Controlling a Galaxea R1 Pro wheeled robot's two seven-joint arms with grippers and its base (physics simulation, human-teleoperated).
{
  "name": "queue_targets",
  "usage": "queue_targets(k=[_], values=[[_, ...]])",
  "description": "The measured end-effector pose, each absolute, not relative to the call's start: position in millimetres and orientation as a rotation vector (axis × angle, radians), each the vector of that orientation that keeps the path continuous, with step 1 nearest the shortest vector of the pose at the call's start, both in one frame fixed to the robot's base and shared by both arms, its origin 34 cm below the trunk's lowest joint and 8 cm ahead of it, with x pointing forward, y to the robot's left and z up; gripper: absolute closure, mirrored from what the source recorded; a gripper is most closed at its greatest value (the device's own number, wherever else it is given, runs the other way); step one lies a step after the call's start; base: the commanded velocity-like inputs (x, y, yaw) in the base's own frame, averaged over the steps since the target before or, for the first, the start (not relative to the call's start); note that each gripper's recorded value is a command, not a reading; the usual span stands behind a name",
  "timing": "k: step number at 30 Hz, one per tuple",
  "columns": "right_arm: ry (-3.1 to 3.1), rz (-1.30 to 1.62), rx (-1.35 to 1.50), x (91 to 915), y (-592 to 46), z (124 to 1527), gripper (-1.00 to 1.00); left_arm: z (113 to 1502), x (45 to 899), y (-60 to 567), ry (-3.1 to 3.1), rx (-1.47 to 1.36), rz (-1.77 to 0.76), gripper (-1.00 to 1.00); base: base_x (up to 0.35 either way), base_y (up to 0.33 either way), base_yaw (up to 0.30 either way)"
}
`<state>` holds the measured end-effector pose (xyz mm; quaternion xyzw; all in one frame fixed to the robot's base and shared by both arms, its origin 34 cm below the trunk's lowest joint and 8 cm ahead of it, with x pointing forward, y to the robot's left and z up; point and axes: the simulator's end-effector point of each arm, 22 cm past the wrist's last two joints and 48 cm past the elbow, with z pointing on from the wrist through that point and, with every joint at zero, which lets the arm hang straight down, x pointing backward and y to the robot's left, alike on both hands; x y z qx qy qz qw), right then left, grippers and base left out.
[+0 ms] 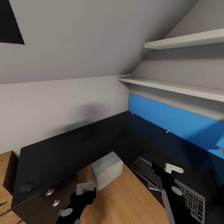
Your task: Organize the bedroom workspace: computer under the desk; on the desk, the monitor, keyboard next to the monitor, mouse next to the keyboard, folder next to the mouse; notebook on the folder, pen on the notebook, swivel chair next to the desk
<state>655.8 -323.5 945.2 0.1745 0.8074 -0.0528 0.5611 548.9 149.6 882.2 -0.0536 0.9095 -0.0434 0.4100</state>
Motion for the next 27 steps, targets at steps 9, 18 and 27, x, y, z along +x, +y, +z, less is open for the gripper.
queue_targets(k=[9,18,27], values=[[1.872,-0.118,0.404,658.8,-321.2,951.8,-1.00,882.2,548.8,149.7,2.290,-0.135,-0.109,-1.00,0.000,0.000,-0.033],[1.867,-0.113,0.401,659.7,-318.8,953.4,-1.00,882.2,548.8,149.7,2.290,-0.135,-0.109,-1.00,0.029,0.000,-0.001],[1.864,-0.084,0.361,664.2,-302.4,957.9,-1.00,882.4,548.6,150.0,2.289,-0.135,-0.108,-1.00,0.278,0.000,0.000]])
